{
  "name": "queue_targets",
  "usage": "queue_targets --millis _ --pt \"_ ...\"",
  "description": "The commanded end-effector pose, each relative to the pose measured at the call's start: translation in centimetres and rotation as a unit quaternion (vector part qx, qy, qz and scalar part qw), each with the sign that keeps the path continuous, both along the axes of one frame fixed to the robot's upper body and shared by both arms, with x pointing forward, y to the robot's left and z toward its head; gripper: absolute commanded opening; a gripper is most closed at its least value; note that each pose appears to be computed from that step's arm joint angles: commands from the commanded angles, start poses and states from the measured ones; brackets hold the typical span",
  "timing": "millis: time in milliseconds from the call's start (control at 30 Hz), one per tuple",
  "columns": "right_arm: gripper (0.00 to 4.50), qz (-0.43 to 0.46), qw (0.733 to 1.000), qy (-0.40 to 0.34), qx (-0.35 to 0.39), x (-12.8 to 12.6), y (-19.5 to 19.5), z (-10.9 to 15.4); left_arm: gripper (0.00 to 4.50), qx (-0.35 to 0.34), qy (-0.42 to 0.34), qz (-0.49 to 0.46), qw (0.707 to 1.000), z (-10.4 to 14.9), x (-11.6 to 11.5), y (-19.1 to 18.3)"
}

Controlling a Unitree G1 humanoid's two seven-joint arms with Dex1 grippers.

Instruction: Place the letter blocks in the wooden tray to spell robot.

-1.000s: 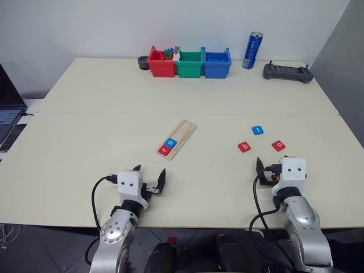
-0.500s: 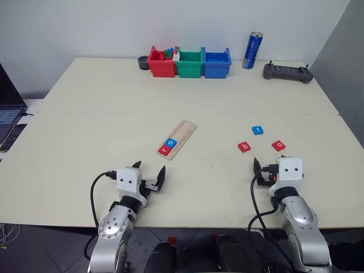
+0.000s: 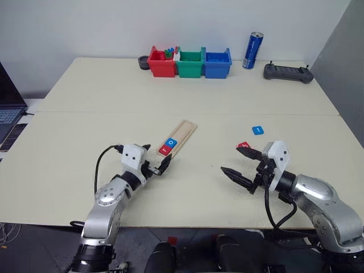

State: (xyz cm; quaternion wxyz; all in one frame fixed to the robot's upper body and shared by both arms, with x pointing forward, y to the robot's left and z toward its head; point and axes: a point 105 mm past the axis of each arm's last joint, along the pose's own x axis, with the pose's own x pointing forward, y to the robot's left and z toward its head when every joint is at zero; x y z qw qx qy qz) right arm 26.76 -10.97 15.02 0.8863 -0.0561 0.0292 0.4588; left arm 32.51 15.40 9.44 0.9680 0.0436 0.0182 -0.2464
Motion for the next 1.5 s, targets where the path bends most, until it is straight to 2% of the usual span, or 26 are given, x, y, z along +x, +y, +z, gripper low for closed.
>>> queue_targets --millis 33,933,1033,1100,1333,1433,1500 --pt "4.49 0.022 1.0 -0.013 0.009 0.0 0.6 1.4 4.5 0.013 -0.015 -0.016 1.0 0.6 0.6 -0.5" --pt "4.49 0.004 1.0 -0.013 0.013 -0.3 0.2 1.0 4.5 0.048 0.05 -0.039 0.997 -3.7 2.7 -0.9" --pt "4.5 0.0 1.0 -0.017 0.013 -0.3 0.1 1.1 3.94 0.043 0.048 -0.041 0.997 -3.5 2.9 -0.9" --pt "4.5 -0.001 1.0 -0.018 0.014 -0.3 0.1 1.2 3.38 0.041 0.047 -0.042 0.997 -3.5 3.0 -0.9" --pt "4.5 -0.006 1.0 -0.016 0.014 -0.2 -0.1 1.2 3.36 0.039 0.042 -0.054 0.997 -3.1 3.0 -1.0" --pt "4.5 -0.008 0.999 -0.038 -0.001 0.0 -0.7 1.5 3.36 0.043 0.027 -0.099 0.994 -2.4 2.4 -2.0" --pt "4.5 0.001 0.999 -0.043 -0.014 -0.1 -1.3 1.7 3.36 0.04 0.02 -0.164 0.985 -1.9 1.4 -3.3"
